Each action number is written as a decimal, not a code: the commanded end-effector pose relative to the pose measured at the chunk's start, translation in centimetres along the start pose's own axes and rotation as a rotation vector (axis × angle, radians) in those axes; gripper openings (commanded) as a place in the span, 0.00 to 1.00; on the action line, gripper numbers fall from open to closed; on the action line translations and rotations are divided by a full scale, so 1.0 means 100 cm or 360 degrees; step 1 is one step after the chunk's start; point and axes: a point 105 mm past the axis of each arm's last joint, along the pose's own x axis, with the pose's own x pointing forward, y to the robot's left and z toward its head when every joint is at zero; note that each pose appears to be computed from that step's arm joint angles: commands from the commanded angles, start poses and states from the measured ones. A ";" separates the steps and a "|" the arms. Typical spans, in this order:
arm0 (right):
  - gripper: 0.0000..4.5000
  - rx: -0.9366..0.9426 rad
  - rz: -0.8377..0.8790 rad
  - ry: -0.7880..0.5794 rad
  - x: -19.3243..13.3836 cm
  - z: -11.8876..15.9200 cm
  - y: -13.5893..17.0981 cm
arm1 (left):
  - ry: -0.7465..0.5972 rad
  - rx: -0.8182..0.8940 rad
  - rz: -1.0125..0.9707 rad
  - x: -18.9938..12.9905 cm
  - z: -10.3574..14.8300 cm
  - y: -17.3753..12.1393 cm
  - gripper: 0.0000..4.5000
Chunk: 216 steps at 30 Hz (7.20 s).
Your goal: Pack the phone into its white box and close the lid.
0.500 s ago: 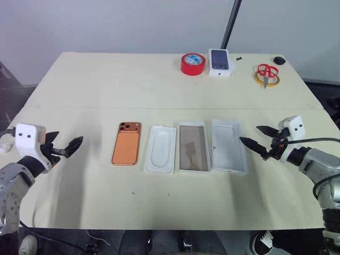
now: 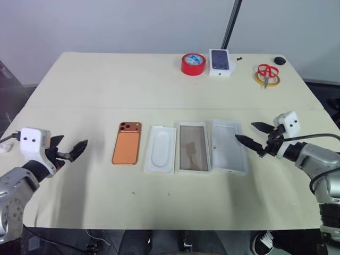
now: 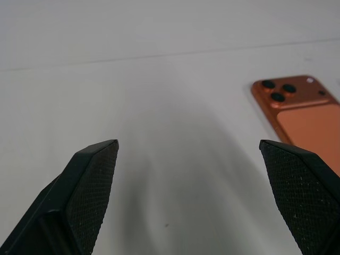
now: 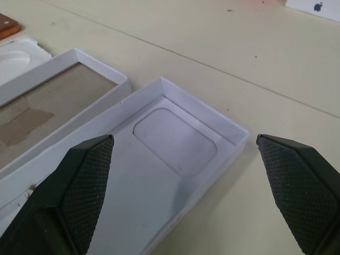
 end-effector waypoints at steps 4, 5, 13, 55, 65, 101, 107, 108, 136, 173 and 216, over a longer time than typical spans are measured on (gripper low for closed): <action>1.00 -0.0213 0.0179 -0.0108 0.008 0.039 0.026 | -0.0028 -0.0054 -0.0482 0.029 0.011 -0.089 0.99; 1.00 -0.0243 0.0222 -0.0105 0.009 0.041 0.033 | -0.0009 -0.0084 -0.0552 0.033 0.011 -0.104 0.99; 1.00 -0.0383 0.0531 -0.0103 0.025 0.048 0.088 | 0.0257 -0.0278 -0.0553 0.050 0.000 -0.146 0.99; 0.14 -0.0781 0.1070 0.0483 0.030 -0.021 0.162 | 0.0572 -0.0920 -0.0395 0.072 -0.014 -0.155 0.00; 0.01 -0.0925 0.1073 0.0352 0.055 -0.019 0.186 | 0.0348 -0.0967 -0.0255 0.076 0.025 -0.113 0.00; 1.00 -0.0990 0.0688 0.0247 0.047 0.029 0.119 | 0.0593 -0.0833 -0.0578 0.093 0.014 -0.195 0.66; 0.71 -0.0863 0.0698 0.0187 0.055 0.037 0.125 | 0.0433 -0.0854 -0.0577 0.087 0.031 -0.176 0.77; 0.61 -0.0850 0.0676 0.0173 0.059 0.039 0.124 | 0.0406 -0.0838 -0.0561 0.085 0.032 -0.171 0.77; 0.01 -0.0872 0.0020 0.0162 0.174 0.039 0.118 | 0.0058 0.0182 -0.0927 -0.006 -0.003 -0.123 0.77; 0.00 -0.1192 0.0849 0.0350 0.177 0.038 0.250 | 0.0785 -0.0648 -0.0455 0.041 -0.039 -0.102 0.99; 0.00 -0.1161 0.0814 0.0342 0.173 0.033 0.244 | 0.0513 -0.1361 -0.0315 0.048 -0.029 -0.079 0.39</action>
